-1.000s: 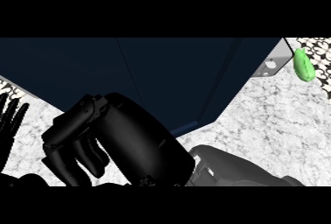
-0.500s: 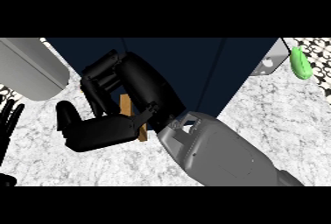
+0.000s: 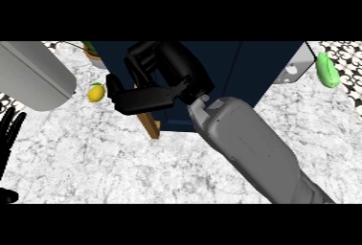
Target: Pick up the wine, place it into the cabinet and close the cabinet
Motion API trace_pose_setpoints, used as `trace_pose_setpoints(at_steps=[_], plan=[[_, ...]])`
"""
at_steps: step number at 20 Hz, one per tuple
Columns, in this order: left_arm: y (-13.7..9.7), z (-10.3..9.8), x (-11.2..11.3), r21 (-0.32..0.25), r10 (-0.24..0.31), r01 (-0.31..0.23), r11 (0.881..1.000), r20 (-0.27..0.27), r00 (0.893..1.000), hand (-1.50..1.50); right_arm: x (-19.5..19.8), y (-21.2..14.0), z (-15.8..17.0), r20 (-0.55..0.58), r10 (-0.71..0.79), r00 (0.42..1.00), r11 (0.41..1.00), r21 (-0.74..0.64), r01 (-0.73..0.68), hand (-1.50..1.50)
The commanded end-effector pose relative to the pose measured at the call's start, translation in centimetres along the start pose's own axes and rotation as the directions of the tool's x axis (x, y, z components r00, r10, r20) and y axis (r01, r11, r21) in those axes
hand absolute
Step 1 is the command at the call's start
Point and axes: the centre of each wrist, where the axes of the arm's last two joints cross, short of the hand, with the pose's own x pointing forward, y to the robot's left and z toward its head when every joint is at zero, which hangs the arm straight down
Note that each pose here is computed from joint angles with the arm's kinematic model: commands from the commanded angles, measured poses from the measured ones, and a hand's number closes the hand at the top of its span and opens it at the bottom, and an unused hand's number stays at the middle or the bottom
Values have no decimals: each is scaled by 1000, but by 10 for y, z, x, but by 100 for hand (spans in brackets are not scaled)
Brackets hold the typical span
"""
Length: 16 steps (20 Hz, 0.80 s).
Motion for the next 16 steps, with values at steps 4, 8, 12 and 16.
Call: trace_pose_setpoints(at_steps=[4, 8, 12, 16], plan=[[1, 10, -18, -12, 24, -24, 1000, -17, 1000, -150, -20, -42, -17, -46, 51, 998, 996, -71, -54, 150], [-6, -10, 7, -22, 19, -19, 1000, -7, 1000, -150, -39, -56, -4, -27, 76, 997, 993, -90, -78, 150], [-1, -23, 3, -38, 17, -17, 999, 3, 1000, -150, -26, -87, -7, -20, 84, 996, 992, -94, -85, 150], [-6, -32, 12, -44, 28, -29, 999, -12, 1000, -150, -33, -62, -15, -29, 82, 996, 993, -83, -84, 150]])
